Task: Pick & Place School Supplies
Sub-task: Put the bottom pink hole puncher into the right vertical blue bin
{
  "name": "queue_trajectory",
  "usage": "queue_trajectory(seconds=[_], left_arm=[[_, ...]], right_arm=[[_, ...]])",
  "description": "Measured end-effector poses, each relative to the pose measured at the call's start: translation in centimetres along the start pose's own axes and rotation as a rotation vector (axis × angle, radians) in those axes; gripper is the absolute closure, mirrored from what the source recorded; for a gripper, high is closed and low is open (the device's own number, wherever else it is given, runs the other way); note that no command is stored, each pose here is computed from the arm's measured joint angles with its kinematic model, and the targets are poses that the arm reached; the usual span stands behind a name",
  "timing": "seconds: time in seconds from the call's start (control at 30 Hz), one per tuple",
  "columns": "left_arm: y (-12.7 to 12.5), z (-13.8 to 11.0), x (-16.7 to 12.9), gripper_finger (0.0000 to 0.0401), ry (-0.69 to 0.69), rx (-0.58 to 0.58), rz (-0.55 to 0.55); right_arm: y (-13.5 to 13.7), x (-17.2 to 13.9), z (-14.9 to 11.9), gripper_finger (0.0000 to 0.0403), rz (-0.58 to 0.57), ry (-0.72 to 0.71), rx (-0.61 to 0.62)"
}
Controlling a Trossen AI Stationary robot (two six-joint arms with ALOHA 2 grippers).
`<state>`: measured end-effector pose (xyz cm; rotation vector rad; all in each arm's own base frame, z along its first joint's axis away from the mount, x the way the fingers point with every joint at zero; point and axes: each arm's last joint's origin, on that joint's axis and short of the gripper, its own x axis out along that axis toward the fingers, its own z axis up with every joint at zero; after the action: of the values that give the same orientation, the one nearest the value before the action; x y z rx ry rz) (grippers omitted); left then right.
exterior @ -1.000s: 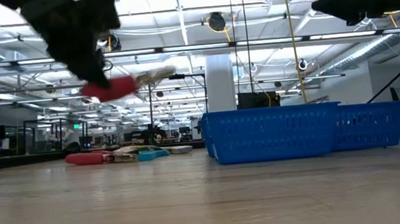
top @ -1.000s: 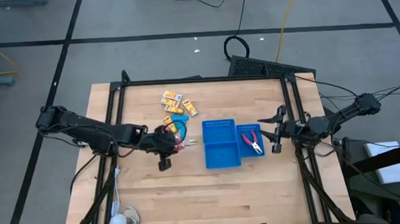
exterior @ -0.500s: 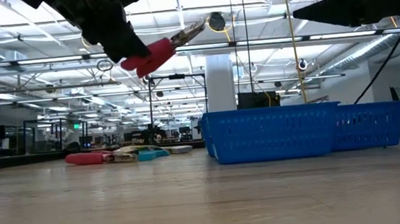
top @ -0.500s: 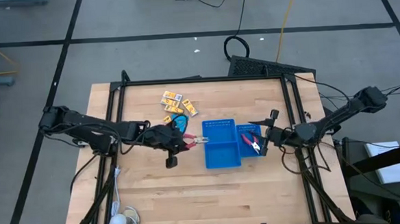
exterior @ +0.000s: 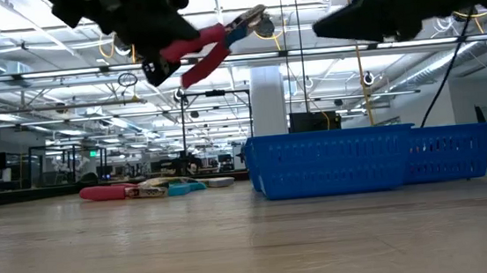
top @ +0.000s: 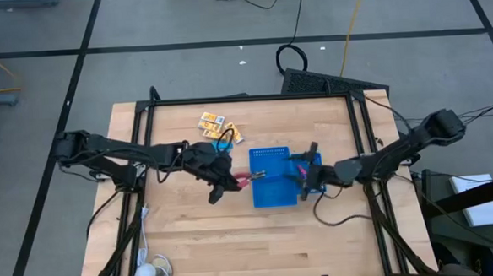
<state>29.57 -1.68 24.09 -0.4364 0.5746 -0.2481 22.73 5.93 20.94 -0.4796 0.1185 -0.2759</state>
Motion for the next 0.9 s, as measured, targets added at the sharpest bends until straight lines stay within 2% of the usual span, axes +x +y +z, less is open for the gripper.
queue_trajectory(seconds=[0.1, 0.23, 0.4, 0.8, 0.9], left_arm=[[0.2, -0.2, 0.2, 0.0357, 0.039, -0.018, -0.051], [0.4, -0.7, 0.6, 0.0351, 0.08, -0.033, -0.07], [0.6, -1.0, 1.0, 0.0357, 0.115, -0.046, -0.088], [0.8, -1.4, 1.8, 0.0356, 0.142, -0.059, -0.103], [0.9, -1.4, 1.7, 0.0357, 0.138, -0.057, -0.103]], right_arm=[[0.9, 1.8, 1.1, 0.0151, 0.034, -0.003, -0.016], [2.4, 3.6, 2.0, 0.0153, 0.142, -0.033, -0.022], [3.5, 5.1, 1.6, 0.0167, 0.162, -0.003, -0.084], [3.9, 5.8, 1.4, 0.02, 0.21, -0.01, -0.081], [4.0, 5.8, 1.4, 0.0213, 0.266, -0.035, -0.078]])
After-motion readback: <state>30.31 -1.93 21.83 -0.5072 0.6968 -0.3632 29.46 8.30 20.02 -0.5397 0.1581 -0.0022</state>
